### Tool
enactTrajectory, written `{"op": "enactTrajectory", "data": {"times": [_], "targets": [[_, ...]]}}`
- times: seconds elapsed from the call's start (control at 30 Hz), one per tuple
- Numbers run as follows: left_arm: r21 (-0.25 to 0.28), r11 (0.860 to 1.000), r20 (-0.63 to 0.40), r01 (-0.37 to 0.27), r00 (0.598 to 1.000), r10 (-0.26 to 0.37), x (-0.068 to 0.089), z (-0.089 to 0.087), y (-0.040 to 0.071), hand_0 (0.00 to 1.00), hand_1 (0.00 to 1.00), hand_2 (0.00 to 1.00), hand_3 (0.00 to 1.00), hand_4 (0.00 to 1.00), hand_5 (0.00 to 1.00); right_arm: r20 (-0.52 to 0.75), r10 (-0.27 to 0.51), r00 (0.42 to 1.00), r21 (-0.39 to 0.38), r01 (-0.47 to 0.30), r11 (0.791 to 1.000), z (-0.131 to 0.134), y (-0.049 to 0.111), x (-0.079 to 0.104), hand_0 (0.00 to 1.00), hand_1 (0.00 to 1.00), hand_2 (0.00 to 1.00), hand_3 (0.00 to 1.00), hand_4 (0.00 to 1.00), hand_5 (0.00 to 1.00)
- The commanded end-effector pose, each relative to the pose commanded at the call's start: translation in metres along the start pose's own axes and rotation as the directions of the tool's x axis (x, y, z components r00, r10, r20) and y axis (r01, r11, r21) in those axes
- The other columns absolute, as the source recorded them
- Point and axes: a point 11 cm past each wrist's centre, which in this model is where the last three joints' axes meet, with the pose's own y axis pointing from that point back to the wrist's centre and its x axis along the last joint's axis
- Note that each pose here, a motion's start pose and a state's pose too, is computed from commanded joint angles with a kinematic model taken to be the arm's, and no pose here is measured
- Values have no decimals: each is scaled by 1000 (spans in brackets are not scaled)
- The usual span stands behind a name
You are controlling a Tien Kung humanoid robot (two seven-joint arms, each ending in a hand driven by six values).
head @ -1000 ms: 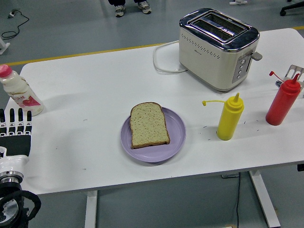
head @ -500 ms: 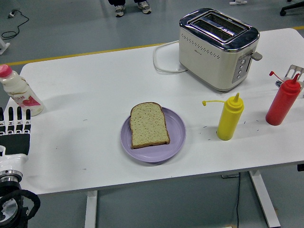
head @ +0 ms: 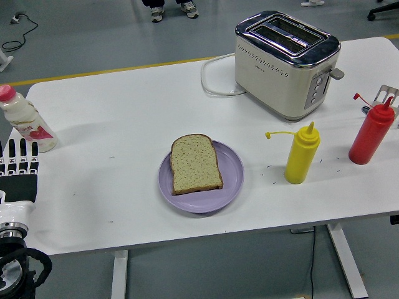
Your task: Pick up the cup,pour liquid into bread,place the cup on the desk
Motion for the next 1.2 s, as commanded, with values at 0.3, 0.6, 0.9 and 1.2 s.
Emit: {"op": "enactTrajectory", "data": {"times": [0.3, 0.6, 0.9, 1.2], "targets": [[-2, 1000, -1, 0, 1000, 0, 0, 0, 0, 857, 869, 934, 856, 717, 998, -3, 10, 1000, -8, -10, 1000, 1, -1, 2, 848, 778, 776, 773, 518, 537], [-1, 1000, -2, 1, 1000, -1, -1, 0, -1, 858, 871, 934, 857, 717, 998, -4, 12, 1000, -7, -12, 1000, 1, -2, 3, 848, 781, 781, 793, 522, 539], [-1, 1000, -2, 0, 1000, 0, 0, 0, 0, 859, 871, 934, 857, 717, 998, -4, 18, 1000, -11, -18, 1000, 1, -1, 4, 850, 782, 781, 796, 522, 542], [3, 1000, -1, -3, 1000, 3, 1, -1, 0, 860, 871, 934, 857, 718, 998, -6, 25, 1000, -12, -25, 1000, 1, -1, 6, 850, 785, 787, 799, 530, 552]]}}
